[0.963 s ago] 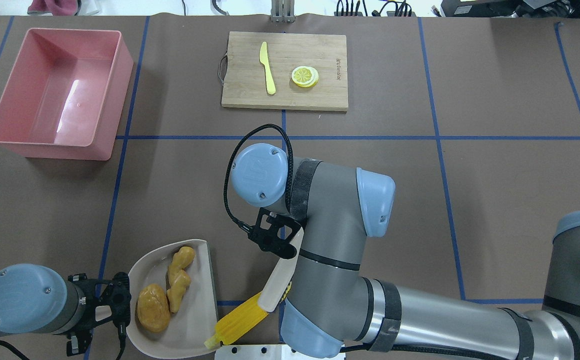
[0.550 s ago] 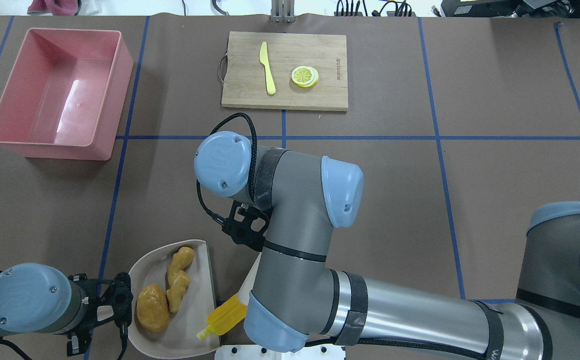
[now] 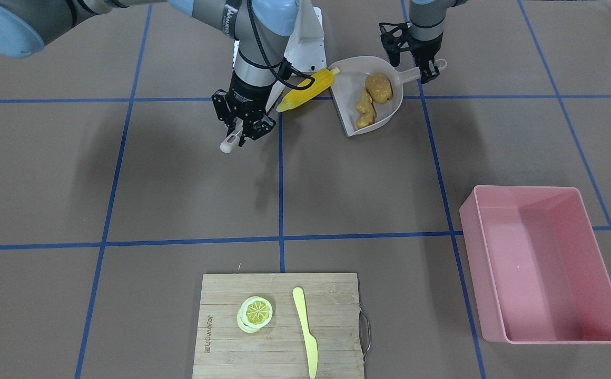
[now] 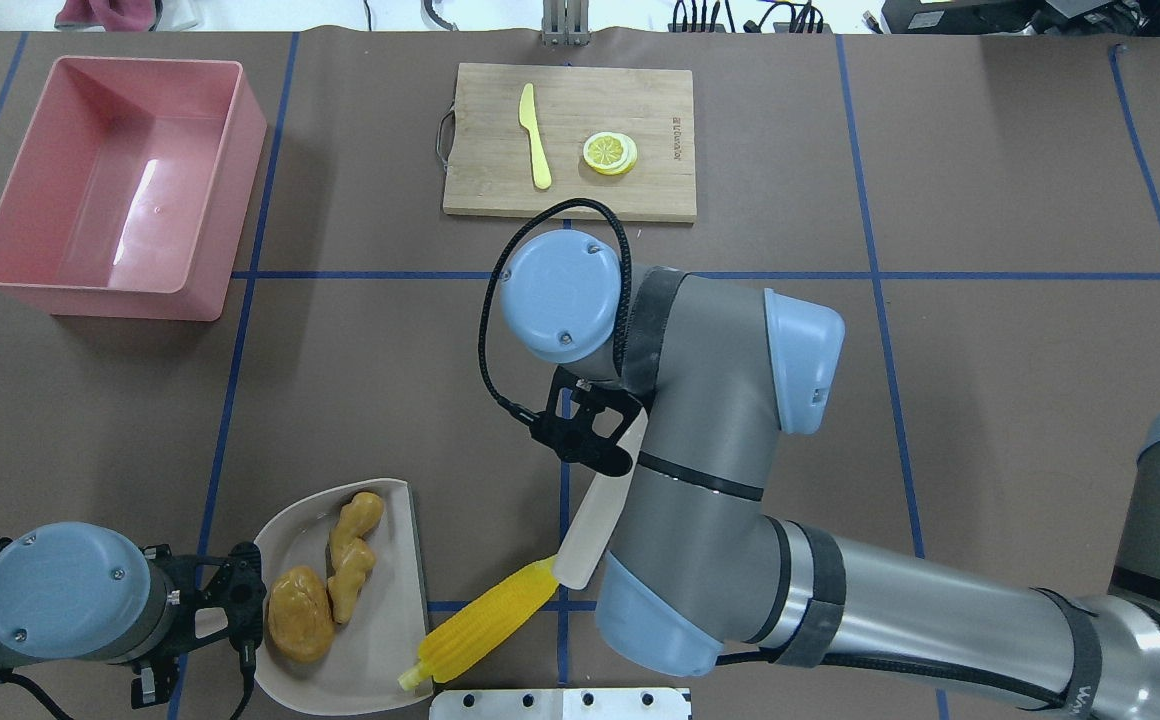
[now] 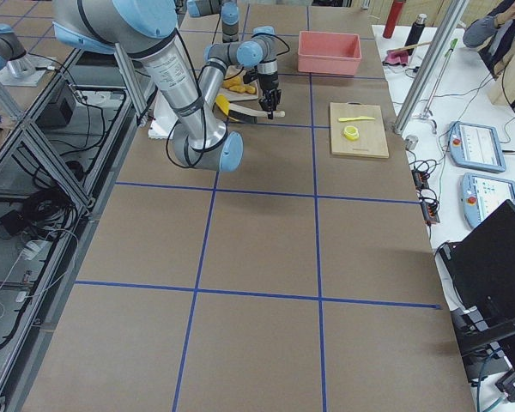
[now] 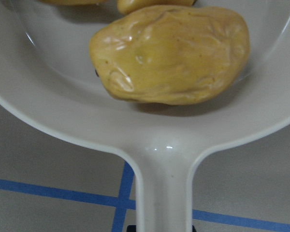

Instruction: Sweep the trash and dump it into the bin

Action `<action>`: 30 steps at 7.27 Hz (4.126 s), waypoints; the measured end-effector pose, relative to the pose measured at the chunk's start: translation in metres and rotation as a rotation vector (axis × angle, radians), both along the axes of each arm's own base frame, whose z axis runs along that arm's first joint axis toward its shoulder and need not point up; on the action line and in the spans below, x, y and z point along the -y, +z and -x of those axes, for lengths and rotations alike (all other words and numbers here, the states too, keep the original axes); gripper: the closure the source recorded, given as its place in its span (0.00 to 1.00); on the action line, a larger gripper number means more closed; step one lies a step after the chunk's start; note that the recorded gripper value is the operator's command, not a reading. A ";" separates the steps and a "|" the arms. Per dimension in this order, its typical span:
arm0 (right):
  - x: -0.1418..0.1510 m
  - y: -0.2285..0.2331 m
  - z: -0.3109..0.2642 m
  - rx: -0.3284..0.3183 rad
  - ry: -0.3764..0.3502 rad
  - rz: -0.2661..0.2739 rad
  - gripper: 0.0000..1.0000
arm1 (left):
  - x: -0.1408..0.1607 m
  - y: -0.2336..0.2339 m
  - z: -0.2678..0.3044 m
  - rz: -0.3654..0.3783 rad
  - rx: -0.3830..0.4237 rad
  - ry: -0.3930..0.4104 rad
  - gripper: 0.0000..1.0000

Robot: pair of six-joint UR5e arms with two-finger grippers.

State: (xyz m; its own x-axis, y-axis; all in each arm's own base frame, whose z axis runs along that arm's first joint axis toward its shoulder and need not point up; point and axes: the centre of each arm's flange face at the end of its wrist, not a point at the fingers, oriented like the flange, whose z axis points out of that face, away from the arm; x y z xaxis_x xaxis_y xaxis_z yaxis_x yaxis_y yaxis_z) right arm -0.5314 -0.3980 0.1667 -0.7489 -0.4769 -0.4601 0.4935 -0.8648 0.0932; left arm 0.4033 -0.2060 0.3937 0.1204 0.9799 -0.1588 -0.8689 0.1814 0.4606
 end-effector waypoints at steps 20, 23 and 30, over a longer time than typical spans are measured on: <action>-0.035 -0.130 0.168 -0.063 -0.069 0.010 1.00 | 0.008 -0.034 -0.040 0.004 0.053 0.019 1.00; -0.033 -0.140 0.162 -0.057 -0.067 0.010 1.00 | 0.010 -0.037 -0.046 -0.003 0.046 0.015 1.00; 0.068 -0.129 0.028 -0.041 0.046 0.023 1.00 | 0.014 -0.050 -0.049 -0.022 -0.021 0.008 1.00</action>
State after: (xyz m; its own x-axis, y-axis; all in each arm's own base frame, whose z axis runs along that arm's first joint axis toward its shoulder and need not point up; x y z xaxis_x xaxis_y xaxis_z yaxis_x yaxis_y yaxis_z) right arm -0.5593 -0.4660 0.0377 -0.7438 -0.5214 -0.4183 0.5365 -0.8389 0.0916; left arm 0.4526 -0.2201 0.3437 0.1090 0.9842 -0.1393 -0.8603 0.1636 0.4829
